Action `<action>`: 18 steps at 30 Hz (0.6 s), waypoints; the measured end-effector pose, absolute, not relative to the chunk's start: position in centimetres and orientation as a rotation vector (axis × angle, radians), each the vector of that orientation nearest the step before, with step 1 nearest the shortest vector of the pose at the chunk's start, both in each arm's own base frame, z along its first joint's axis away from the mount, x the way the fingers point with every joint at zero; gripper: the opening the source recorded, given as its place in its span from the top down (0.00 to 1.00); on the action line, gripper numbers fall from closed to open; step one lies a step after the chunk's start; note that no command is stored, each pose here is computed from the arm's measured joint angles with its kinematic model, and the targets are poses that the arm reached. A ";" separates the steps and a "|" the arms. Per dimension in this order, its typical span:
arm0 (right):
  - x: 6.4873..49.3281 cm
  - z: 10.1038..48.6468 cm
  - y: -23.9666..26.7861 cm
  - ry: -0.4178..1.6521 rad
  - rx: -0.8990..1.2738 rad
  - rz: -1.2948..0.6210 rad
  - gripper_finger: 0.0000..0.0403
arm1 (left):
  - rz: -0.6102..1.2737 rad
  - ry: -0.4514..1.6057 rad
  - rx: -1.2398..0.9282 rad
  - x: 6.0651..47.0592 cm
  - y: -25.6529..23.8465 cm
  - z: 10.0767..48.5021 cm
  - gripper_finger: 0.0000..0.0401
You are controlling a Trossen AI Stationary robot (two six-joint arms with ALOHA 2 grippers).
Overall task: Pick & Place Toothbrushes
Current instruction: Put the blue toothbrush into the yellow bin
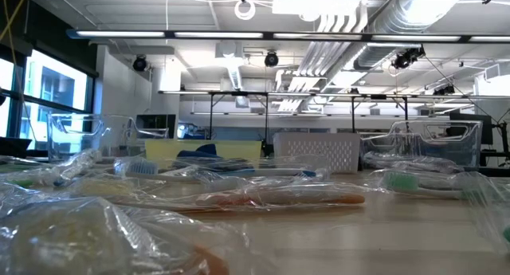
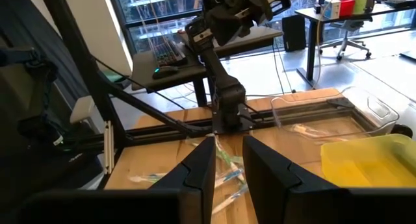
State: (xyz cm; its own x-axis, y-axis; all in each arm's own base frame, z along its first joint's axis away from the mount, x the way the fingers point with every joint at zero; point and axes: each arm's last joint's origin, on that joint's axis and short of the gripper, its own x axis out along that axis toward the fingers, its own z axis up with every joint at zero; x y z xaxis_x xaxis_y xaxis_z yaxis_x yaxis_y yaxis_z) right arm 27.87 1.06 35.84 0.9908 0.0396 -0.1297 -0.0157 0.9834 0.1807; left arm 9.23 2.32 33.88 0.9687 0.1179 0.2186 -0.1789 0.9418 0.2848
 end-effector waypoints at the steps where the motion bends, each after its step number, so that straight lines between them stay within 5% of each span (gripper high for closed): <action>1: 27.9 35.8 1.2 0.134 0.178 0.031 0.83 | 0.149 -0.202 0.306 9.2 2.3 33.9 0.62; 18: 27.8 35.8 1.7 0.139 0.173 0.056 0.83 | -0.023 -0.170 0.333 11.1 -0.4 33.4 0.62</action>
State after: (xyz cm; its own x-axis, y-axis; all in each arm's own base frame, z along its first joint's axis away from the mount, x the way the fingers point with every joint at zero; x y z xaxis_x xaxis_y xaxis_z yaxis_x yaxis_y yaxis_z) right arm 27.85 1.70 35.80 0.9889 0.0669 -0.1325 -0.0431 0.9836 0.1752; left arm 11.07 -0.44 33.42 0.9854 -0.0509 0.1626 -0.0052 0.9449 0.3272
